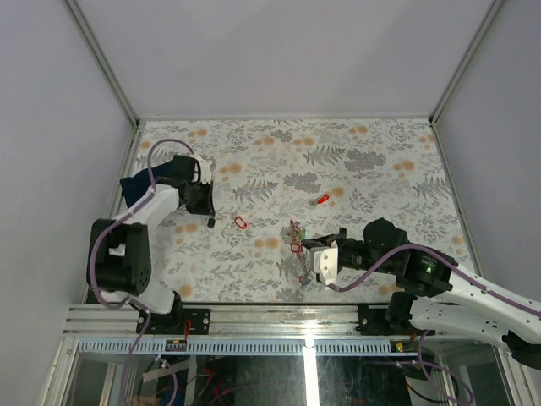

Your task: Put the keys on the keyring

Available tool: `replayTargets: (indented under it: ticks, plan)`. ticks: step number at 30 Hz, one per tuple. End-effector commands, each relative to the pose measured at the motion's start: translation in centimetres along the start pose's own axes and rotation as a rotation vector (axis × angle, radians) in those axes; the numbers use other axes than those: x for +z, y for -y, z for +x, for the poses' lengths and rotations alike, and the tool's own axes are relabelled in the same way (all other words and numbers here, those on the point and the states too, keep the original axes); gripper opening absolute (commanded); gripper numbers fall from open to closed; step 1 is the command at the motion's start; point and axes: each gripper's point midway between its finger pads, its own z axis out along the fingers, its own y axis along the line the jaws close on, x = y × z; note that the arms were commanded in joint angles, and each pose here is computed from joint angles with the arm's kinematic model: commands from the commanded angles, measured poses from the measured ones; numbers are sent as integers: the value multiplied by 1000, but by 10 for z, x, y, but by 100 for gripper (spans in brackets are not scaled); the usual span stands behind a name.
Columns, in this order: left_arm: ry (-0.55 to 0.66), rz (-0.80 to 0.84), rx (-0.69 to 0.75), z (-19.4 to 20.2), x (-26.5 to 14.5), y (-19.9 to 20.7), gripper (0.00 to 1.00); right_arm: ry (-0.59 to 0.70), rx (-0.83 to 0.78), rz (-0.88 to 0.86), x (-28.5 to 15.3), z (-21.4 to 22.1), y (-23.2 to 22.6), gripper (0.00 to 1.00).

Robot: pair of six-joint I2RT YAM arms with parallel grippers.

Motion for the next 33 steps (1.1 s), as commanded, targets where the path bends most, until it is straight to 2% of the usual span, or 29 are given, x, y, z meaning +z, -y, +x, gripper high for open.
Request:
replayTargets:
  ticks: [1, 7, 11, 18, 26, 33]
  plan:
    - [183, 70, 170, -37, -51, 33, 0, 99, -15, 119, -9, -29, 29, 0]
    - [443, 182, 498, -65, -127, 111, 0, 172, 18, 54, -6, -49, 23, 0]
    - [599, 347, 719, -65, -183, 175, 0, 227, 42, -3, -3, -63, 17, 0]
    - [703, 604, 1054, -28, -243, 266, 0, 290, 82, -31, -2, -79, 16, 0]
    - [909, 721, 1360, 4, -288, 298, 0, 320, 168, -18, -4, -90, 22, 0]
    - [981, 767, 1491, 22, -301, 303, 0, 351, 225, -58, -3, -98, 17, 0]
